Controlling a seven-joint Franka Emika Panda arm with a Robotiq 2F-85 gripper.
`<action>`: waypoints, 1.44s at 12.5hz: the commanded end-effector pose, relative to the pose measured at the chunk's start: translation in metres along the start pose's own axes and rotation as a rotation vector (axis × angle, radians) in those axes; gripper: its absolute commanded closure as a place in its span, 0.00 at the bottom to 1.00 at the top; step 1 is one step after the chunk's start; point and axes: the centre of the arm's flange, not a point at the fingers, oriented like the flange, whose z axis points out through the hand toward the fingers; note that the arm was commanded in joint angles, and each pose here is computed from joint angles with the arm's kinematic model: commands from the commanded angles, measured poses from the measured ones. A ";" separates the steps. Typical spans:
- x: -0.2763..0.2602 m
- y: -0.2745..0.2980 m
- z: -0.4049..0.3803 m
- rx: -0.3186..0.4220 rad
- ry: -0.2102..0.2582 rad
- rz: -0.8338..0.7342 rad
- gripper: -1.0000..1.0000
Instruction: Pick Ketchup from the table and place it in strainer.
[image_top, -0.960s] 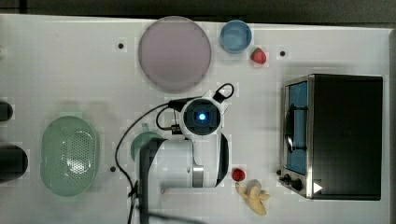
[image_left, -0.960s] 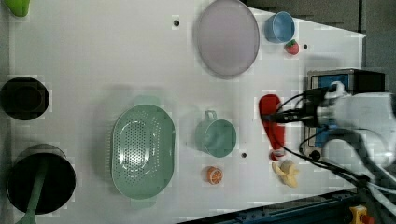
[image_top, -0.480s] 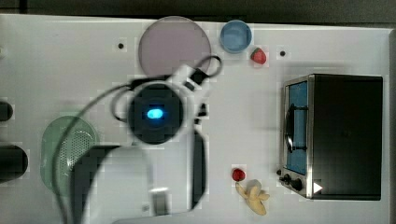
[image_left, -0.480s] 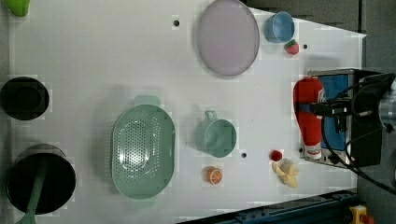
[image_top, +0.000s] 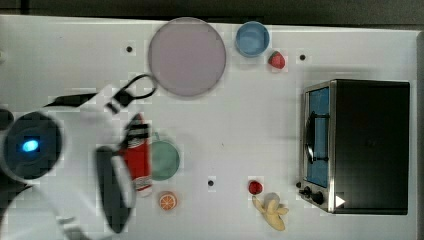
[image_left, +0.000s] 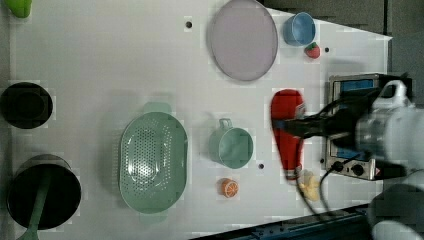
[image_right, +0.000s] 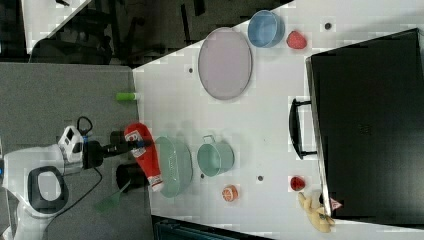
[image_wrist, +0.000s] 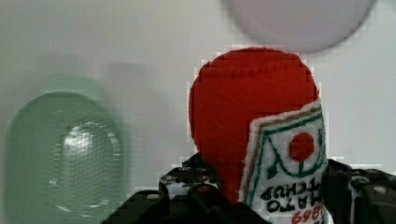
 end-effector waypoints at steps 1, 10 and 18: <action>-0.023 -0.074 0.032 0.034 -0.029 0.138 0.42; -0.043 -0.178 0.146 0.195 -0.058 0.266 0.42; -0.031 -0.169 0.152 0.226 -0.048 0.335 0.00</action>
